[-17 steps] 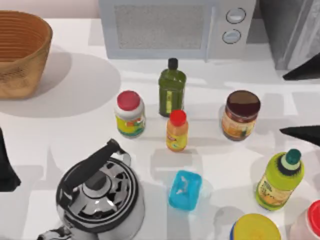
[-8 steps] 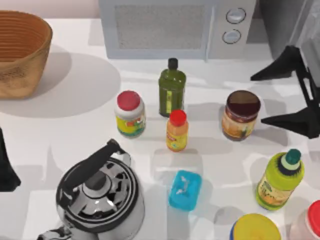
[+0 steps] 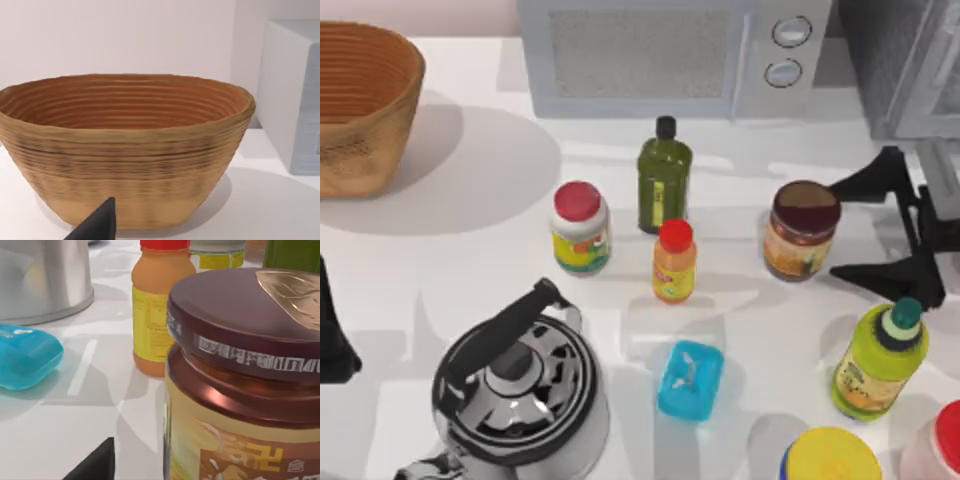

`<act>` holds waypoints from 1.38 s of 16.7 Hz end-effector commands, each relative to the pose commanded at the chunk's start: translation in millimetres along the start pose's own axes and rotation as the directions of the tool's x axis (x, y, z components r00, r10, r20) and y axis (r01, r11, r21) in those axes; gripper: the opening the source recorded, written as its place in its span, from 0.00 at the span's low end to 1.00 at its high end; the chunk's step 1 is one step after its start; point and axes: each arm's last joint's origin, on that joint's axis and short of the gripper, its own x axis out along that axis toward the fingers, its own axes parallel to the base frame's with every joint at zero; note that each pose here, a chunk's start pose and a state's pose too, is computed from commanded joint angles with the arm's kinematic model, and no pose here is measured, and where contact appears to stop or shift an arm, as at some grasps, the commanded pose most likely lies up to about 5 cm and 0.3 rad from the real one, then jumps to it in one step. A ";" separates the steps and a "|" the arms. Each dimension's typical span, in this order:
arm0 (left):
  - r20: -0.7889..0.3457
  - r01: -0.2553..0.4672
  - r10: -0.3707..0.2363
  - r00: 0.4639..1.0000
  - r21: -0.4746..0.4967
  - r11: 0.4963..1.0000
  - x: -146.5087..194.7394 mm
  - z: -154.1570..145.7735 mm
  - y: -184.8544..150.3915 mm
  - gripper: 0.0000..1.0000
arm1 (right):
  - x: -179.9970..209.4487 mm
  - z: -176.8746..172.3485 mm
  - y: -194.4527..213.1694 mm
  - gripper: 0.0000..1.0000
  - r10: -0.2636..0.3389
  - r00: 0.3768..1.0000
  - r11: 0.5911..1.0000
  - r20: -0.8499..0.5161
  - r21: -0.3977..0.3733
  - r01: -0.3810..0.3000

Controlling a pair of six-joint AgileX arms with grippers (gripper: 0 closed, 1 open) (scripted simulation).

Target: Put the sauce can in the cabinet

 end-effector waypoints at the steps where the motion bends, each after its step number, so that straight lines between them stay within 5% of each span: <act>1: 0.000 0.000 0.000 1.000 0.000 1.000 0.0 0.0 0.0 1.00 | -0.1 -1.2 0.1 1.00 -0.001 1.000 1.000 0.002 0.001 0.001; 23: 0.000 0.000 0.000 1.000 0.000 1.000 0.0 0.0 0.0 1.00 | 45.5 -21.4 -4.4 1.00 0.003 1.000 1.000 -0.001 -0.001 -0.003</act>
